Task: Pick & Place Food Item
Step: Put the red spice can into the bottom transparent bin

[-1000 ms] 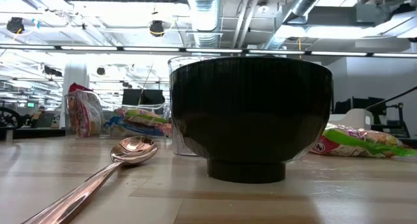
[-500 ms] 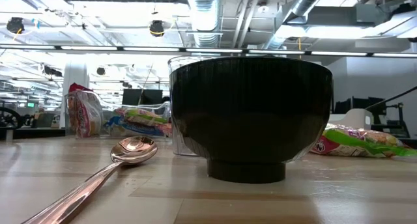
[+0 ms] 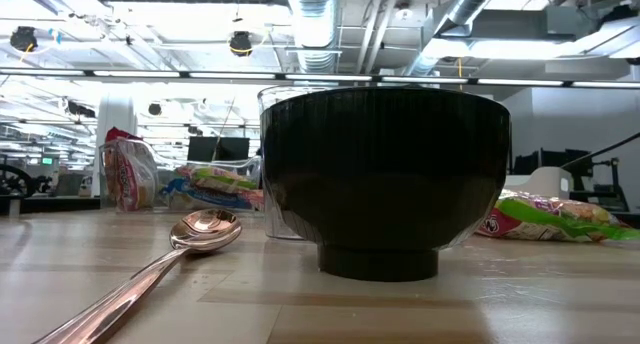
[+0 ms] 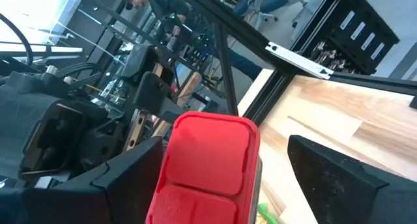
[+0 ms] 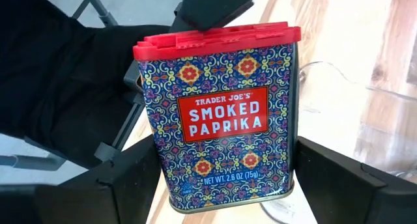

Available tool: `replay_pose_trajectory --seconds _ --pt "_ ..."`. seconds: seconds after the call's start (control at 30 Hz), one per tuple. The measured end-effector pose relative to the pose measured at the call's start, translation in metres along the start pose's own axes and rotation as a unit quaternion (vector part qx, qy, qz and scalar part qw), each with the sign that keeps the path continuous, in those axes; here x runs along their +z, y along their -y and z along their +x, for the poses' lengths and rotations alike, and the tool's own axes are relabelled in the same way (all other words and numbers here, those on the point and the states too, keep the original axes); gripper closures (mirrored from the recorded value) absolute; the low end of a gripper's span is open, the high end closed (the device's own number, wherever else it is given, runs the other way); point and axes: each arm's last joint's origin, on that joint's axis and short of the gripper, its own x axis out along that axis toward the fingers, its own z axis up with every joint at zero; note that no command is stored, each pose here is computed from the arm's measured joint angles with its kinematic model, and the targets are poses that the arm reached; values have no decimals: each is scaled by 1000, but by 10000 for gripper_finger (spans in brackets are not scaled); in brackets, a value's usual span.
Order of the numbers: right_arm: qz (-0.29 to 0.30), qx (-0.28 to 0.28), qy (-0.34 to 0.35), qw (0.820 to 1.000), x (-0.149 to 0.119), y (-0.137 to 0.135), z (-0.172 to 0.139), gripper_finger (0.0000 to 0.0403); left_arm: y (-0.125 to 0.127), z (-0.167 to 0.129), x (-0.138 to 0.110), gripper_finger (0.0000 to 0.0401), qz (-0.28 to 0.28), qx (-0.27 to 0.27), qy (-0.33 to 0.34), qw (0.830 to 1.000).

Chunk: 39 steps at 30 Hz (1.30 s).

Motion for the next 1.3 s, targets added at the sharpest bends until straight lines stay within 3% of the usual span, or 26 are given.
replay_pose_trajectory --seconds 0.23,0.53,0.87,1.3 --pt "-1 -1 1 1000 0 1 1 92 -3 1 -3 81 -5 5 -2 1000" --pt "1 34 -40 999 -3 6 33 92 -2 3 -11 94 -29 -20 -9 999" --pt "-4 38 -19 999 11 3 20 92 -2 3 -12 100 -41 -21 -17 999" --pt "1 35 -33 999 9 5 16 92 -1 3 -11 124 -43 -39 -2 998"
